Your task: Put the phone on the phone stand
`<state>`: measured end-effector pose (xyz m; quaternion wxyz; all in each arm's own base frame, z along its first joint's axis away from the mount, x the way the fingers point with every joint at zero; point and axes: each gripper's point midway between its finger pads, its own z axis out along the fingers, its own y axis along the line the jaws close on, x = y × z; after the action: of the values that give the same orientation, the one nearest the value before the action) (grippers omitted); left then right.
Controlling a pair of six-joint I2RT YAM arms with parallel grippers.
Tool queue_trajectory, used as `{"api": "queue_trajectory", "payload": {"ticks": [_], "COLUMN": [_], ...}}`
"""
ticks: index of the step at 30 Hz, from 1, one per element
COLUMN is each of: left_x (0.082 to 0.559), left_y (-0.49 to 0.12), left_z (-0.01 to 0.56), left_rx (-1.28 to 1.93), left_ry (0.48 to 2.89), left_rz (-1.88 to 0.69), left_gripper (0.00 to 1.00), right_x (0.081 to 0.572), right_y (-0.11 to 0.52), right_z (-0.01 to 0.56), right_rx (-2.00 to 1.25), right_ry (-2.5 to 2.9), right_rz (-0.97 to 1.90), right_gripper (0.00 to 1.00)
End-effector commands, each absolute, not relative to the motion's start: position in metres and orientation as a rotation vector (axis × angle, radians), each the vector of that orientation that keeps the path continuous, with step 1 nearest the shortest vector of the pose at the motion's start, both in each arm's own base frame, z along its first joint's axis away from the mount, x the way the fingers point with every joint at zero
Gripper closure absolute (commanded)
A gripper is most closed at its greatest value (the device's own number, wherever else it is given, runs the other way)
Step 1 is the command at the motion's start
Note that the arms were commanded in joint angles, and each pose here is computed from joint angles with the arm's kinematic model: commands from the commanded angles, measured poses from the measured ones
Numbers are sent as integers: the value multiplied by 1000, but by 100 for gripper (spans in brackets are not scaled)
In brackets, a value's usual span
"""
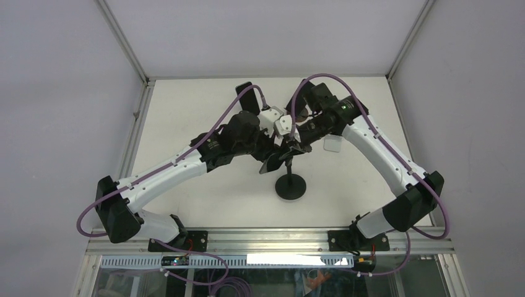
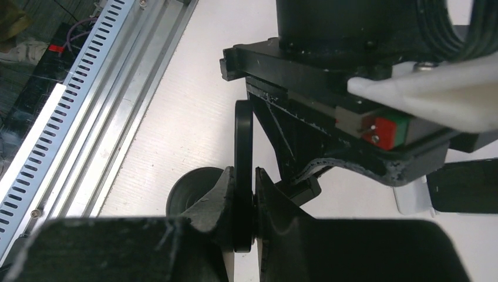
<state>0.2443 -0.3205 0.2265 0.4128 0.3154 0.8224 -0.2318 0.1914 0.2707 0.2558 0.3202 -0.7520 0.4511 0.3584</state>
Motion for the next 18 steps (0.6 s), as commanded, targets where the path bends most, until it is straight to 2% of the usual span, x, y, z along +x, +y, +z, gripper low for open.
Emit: {"api": "queue_trajectory", "payload": {"ticks": [1, 11, 18], "left_x": [239, 263, 277], "left_y": [-337, -305, -290], "left_z": [278, 284, 291], "left_rx": [784, 700, 686], "left_ry": [1899, 1860, 1820], "left_rz": [-745, -521, -386], "left_gripper": [100, 100, 100], "right_x": [205, 205, 216], "right_y": [269, 255, 236], "right_z": [280, 270, 236], "right_rx": [-1929, -1810, -1681], "right_ry": [1098, 1328, 1631], "right_rz": [840, 876, 855], "right_gripper": [100, 100, 100]}}
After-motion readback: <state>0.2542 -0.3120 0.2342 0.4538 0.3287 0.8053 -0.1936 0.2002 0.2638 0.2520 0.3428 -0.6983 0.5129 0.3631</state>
